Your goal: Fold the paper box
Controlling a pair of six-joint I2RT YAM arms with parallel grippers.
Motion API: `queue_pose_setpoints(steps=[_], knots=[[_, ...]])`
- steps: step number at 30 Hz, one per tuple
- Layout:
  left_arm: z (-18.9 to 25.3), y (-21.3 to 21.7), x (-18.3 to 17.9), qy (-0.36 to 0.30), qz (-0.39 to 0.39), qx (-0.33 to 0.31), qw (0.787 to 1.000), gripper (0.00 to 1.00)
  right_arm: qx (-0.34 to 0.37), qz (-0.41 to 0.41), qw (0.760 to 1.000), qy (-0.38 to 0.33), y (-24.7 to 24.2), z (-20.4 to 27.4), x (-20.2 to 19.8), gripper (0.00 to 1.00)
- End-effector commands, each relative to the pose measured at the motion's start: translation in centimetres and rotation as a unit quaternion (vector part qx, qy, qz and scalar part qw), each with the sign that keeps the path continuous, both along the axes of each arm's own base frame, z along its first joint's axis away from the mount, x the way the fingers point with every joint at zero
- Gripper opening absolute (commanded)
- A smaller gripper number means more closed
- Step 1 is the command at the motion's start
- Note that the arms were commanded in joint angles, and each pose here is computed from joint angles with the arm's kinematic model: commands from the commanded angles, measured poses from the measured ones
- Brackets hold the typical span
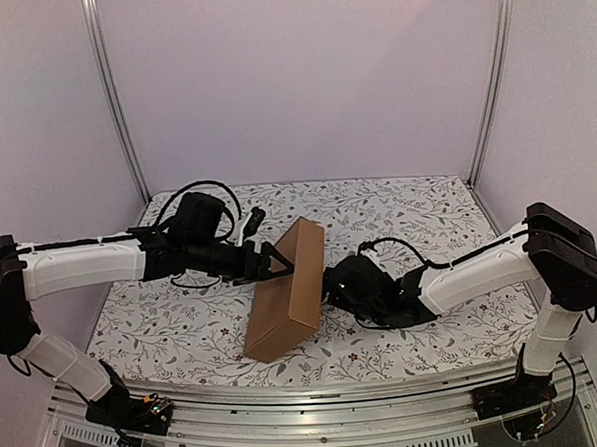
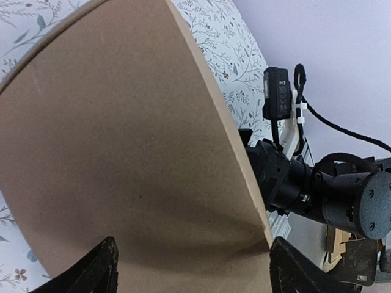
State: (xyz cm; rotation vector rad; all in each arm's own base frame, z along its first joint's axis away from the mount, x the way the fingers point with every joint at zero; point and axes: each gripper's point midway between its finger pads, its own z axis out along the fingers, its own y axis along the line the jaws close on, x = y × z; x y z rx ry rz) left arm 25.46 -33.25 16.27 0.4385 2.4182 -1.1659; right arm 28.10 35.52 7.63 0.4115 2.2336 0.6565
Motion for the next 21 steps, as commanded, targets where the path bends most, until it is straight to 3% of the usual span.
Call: queue_pose_setpoints(steps=[1, 12, 21], knots=[[0.7, -1.6, -0.3, -0.002, -0.021, -0.010, 1.000, 0.84, 0.003, 0.034, 0.999, 0.013, 0.9, -1.1, 0.0, 0.99], [-0.6, -2.8, 0.5, -0.003, -0.021, 0.003, 1.000, 0.84, -0.080, 0.036, 0.996, 0.014, -6.5, -2.2, -1.4, 0.99], [-1.2, -2.9, 1.1, -0.012, -0.019, 0.013, 1.000, 0.84, -0.169, 0.079, 0.982, -0.039, -10.0, 2.4, -2.3, 0.99]])
